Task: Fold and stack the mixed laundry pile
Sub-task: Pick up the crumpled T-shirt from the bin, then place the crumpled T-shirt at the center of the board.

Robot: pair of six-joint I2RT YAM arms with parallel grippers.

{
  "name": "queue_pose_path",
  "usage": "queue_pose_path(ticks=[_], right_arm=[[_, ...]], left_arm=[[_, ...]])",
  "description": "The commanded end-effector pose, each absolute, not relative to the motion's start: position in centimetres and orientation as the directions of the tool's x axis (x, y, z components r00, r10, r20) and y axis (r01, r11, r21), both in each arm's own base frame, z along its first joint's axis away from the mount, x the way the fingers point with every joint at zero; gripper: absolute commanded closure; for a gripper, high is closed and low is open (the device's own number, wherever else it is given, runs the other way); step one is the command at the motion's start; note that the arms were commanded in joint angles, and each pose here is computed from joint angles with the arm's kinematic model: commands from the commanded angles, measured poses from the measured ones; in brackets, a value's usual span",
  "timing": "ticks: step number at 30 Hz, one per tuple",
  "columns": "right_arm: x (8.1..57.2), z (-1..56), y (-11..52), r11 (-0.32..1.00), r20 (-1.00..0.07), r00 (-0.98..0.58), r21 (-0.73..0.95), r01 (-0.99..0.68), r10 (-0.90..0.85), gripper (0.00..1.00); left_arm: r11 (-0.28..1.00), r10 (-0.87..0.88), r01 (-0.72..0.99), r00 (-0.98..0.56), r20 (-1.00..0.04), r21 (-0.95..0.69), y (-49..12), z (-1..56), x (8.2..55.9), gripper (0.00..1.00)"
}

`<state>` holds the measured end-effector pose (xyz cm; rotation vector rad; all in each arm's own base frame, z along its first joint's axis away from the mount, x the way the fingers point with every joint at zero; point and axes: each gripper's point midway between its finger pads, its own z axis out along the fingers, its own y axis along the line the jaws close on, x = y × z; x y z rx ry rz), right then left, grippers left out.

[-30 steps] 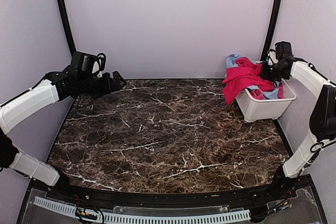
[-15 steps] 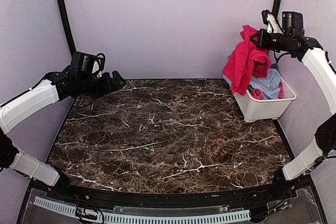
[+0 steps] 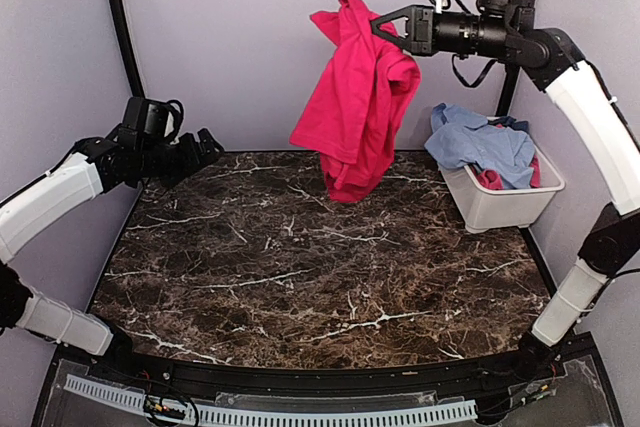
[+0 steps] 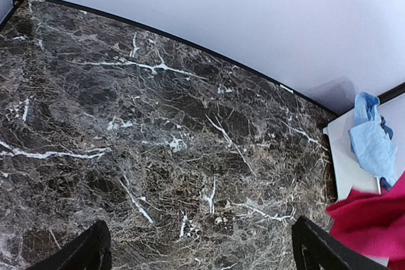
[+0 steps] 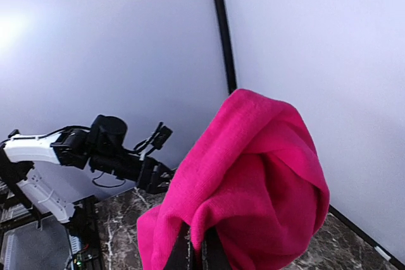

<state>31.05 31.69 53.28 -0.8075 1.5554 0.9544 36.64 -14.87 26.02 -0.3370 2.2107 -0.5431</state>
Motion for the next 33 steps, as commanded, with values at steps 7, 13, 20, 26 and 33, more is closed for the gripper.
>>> queue_pose_path(ticks=[7, 13, 20, 26, 33], right_arm=[[27.6, 49.7, 38.9, 0.169, -0.965, -0.261, 0.256, -0.952, -0.009, 0.94], [34.1, 30.7, 33.2, 0.567, -0.825, -0.552, 0.399, -0.721, -0.122, 0.07], [33.4, 25.2, 28.5, 0.712, -0.761, -0.622, 0.333, -0.618, -0.184, 0.01], [29.4, 22.1, 31.2, 0.61, -0.682, -0.683, 0.432, -0.665, -0.262, 0.06], [24.6, 16.3, 36.2, 0.512, -0.575, -0.703, 0.49, -0.706, -0.419, 0.1]], left_arm=[[0.825, -0.539, -0.173, -0.527, -0.657, -0.538, -9.4, 28.0, 35.3, 0.01], [0.844, -0.489, -0.126, -0.577, -0.654, -0.52, -10.0, 27.2, 34.6, 0.01], [0.834, -0.368, 0.048, -0.695, -0.618, -0.55, -14.2, 24.8, 34.3, 0.01], [0.844, -0.144, 0.208, -0.801, -0.581, -0.495, -19.8, 20.7, 32.8, 0.05], [0.83, -0.031, 0.221, -0.898, -0.438, -0.512, -23.1, 14.2, 29.8, 0.24]])
